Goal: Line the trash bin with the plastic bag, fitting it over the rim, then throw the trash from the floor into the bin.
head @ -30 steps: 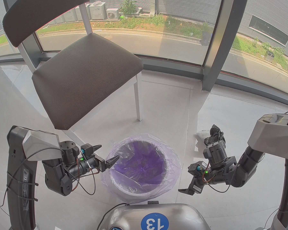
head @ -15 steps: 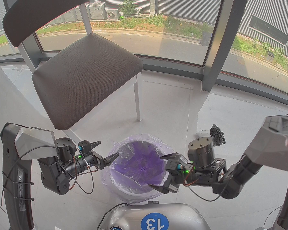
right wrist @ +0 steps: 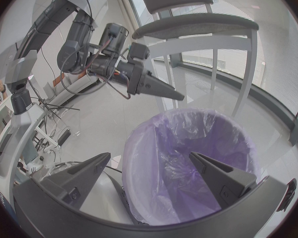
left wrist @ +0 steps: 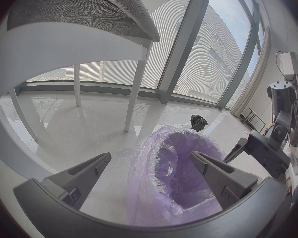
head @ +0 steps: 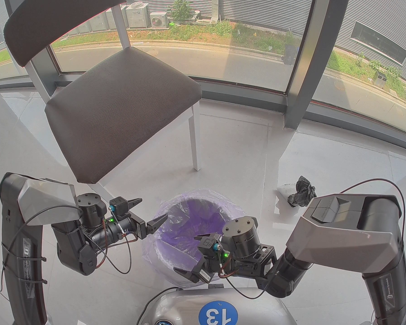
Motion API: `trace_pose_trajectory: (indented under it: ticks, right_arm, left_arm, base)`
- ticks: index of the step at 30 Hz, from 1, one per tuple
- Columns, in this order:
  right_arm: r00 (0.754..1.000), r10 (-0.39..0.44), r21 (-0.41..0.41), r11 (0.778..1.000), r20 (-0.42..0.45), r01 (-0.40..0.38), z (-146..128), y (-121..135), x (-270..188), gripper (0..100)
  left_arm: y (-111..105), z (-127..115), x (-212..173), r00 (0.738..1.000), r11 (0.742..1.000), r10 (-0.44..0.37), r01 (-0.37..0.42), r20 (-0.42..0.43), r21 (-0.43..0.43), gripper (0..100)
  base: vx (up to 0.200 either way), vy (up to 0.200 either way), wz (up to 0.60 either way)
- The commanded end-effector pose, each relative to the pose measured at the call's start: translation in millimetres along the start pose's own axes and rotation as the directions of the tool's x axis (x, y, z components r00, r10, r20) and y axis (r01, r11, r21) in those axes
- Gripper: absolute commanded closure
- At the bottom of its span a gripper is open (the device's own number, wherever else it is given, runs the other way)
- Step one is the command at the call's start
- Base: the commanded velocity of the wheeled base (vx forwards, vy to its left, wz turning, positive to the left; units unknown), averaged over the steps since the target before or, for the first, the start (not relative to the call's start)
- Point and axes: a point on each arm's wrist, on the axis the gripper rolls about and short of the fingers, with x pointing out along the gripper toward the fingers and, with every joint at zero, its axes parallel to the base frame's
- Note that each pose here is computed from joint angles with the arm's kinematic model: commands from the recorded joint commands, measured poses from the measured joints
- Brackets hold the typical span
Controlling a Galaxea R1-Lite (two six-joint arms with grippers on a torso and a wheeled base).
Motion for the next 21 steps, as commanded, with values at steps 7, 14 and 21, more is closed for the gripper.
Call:
trace_pose_trajectory:
  ticks: [7,14,21]
  right_arm:
    - [0.998,0.008,0.042,0.999,-0.069,-0.005,-13,-5,18,0]
    - [0.996,0.002,0.051,0.999,-0.090,0.003,-19,-10,24,0]
    - [0.995,0.007,0.054,0.999,-0.101,-0.001,-23,-10,26,100]
  left_arm:
    - [0,0,0,1.000,1.000,0.001,-0.001,0.010,0.005,0]
    - [1,0,0,1.000,1.000,0.003,-0.003,0.012,0.005,0]
    - [0,-1,1,1.000,1.000,0.001,-0.001,0.010,0.005,0]
  base:
    - [0.000,0.000,0.00]
    - [0.000,0.000,0.00]
    - [0.000,0.000,0.00]
